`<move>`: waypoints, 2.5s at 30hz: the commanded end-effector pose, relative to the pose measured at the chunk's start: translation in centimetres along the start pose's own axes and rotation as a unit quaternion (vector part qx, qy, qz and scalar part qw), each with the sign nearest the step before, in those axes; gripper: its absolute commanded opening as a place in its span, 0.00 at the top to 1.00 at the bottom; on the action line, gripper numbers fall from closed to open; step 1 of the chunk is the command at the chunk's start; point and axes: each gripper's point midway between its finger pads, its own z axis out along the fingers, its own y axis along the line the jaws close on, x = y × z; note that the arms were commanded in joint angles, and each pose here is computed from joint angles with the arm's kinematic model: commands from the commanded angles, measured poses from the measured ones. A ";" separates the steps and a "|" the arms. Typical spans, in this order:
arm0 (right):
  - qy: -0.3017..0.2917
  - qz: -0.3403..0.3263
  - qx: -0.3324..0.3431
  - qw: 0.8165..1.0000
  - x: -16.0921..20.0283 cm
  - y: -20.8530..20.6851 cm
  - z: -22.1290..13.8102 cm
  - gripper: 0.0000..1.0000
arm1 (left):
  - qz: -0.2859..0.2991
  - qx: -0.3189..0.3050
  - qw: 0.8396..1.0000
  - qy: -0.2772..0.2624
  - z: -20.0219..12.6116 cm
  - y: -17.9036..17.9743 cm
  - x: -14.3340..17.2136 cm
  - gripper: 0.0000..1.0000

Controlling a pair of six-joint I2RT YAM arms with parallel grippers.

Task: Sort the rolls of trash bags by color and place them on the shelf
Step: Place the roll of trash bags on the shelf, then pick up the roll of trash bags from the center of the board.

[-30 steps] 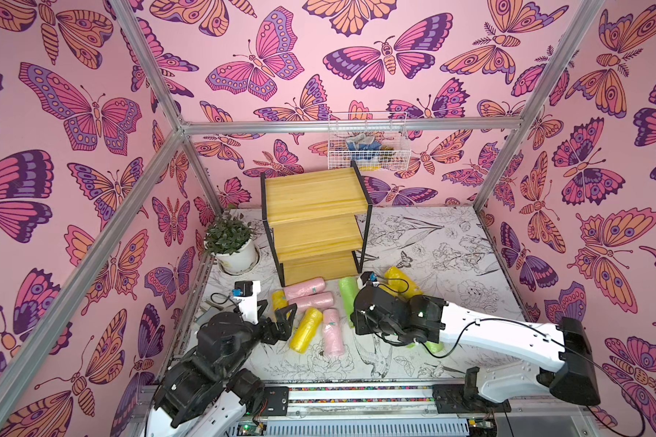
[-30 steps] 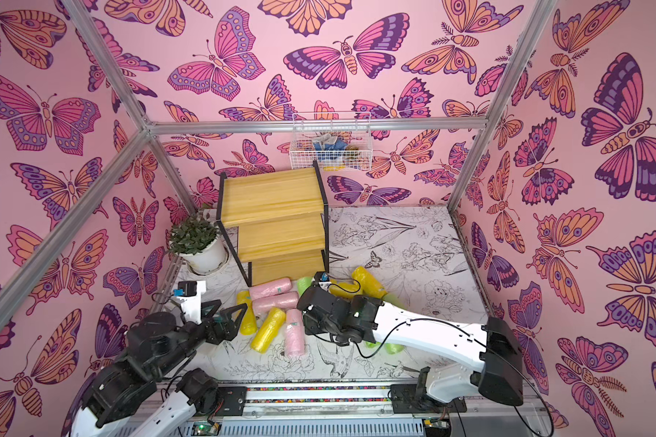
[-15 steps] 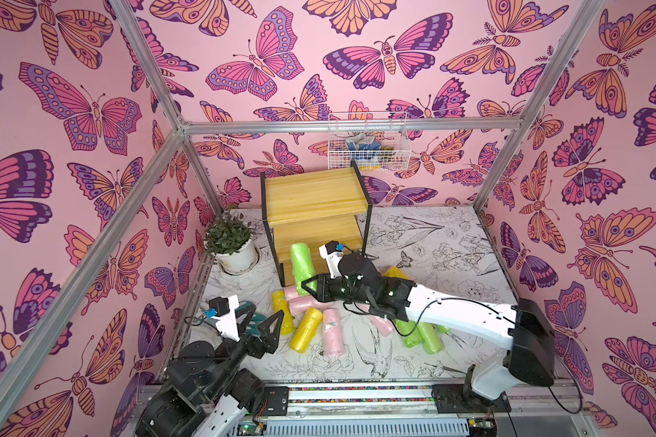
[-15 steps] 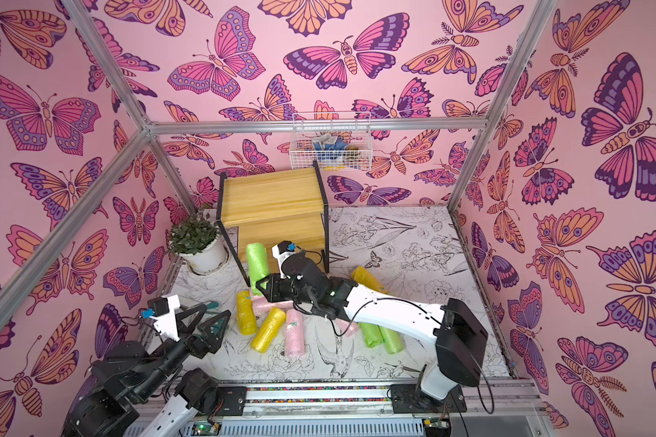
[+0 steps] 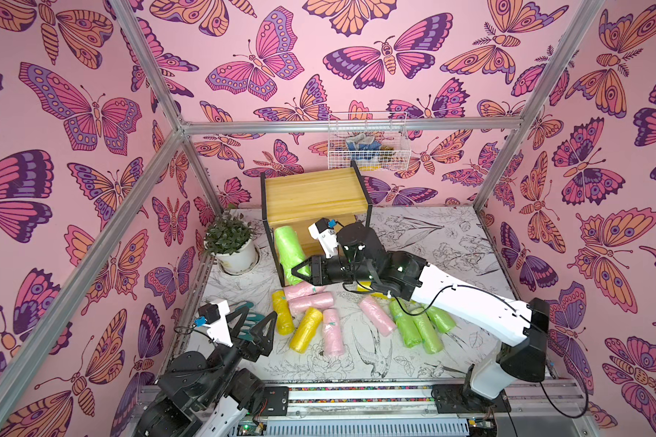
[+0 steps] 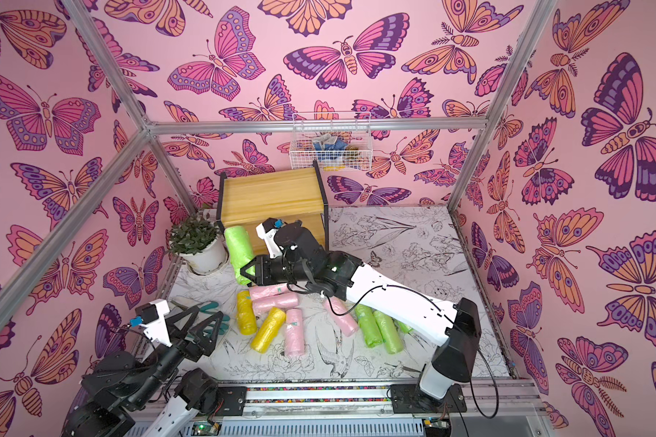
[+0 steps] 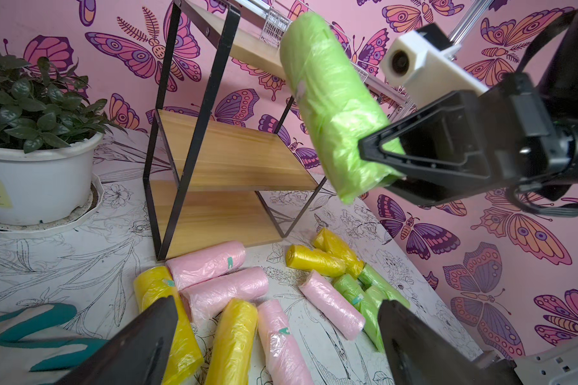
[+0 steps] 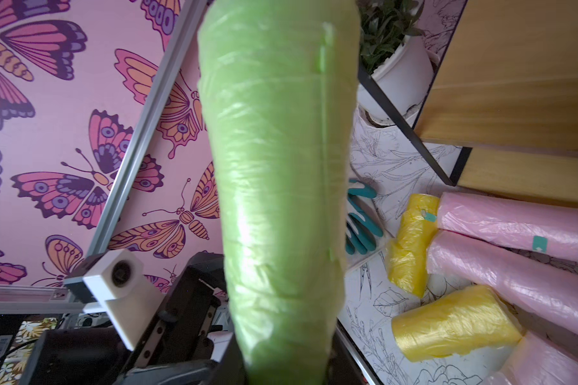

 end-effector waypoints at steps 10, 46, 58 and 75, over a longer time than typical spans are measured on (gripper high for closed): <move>-0.080 -0.039 -0.065 0.994 -11.5 5.2 -1.0 1.00 | 0.010 -0.006 1.000 0.025 1.0 0.1 1.0 0.00; -0.107 0.002 -0.047 0.993 -17.5 -0.8 -0.9 0.31 | 0.002 -0.058 0.996 0.071 2.9 1.6 2.5 0.00; -0.119 -0.057 0.110 0.985 -10.1 -3.9 -12.8 0.39 | 0.013 -0.125 0.973 0.196 6.1 2.7 5.8 0.00; -0.028 0.105 0.304 0.946 13.5 -23.5 -19.1 0.39 | -0.076 -0.157 0.910 0.376 9.2 1.7 13.5 0.12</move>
